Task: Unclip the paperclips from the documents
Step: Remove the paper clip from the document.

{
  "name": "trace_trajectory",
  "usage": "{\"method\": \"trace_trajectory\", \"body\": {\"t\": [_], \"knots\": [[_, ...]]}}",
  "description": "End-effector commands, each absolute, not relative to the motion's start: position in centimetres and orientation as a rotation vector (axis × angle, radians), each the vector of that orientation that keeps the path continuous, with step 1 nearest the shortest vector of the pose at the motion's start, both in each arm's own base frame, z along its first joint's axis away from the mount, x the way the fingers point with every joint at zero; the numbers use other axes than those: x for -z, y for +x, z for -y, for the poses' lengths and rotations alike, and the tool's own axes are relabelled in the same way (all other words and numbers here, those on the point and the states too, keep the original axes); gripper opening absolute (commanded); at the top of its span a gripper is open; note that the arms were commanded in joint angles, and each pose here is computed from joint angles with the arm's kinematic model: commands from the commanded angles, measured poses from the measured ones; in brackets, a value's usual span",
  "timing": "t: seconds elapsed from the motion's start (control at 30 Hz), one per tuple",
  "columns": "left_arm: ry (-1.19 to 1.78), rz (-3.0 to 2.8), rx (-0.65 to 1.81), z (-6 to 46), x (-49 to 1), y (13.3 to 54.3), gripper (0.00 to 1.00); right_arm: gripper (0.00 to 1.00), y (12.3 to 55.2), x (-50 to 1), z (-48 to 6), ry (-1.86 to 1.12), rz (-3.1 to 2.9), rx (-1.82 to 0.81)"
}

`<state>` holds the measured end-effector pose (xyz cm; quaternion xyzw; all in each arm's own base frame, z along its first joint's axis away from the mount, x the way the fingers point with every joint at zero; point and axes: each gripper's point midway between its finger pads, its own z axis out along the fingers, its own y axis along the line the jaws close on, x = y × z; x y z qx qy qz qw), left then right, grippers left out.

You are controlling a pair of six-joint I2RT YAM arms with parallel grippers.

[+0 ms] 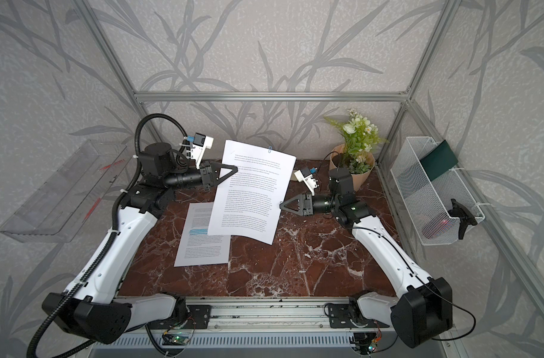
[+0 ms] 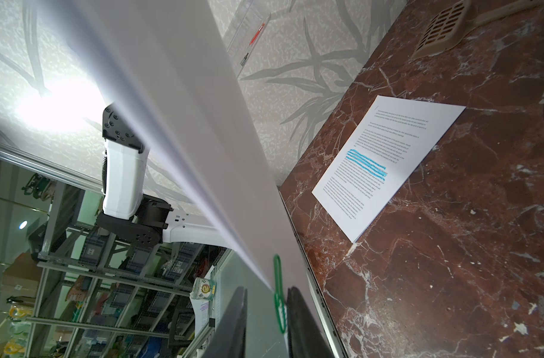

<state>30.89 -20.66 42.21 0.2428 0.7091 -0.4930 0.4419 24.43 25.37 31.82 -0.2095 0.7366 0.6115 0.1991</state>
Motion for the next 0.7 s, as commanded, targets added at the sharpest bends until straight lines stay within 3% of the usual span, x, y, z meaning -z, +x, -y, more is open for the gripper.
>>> {"method": "trace_trajectory", "body": {"t": [0.0,0.13,0.4,0.67], "knots": [[0.653,-1.687,1.203,20.4,-44.6,29.62,0.0,0.19,23.88,-31.8,-25.12,-0.607,-2.051,-1.687],[0.654,-1.692,1.202,20.35,-44.48,29.5,0.0,0.1,23.7,-31.61,-24.95,-0.607,-2.057,-1.669],[0.656,-1.694,1.197,20.25,-44.39,29.18,0.0,0.1,23.57,-31.71,-24.75,-0.604,-2.06,-1.663],[0.652,-1.703,1.189,20.08,-43.94,28.89,0.0,0.17,23.4,-31.75,-24.47,-0.602,-2.062,-1.652]]}}
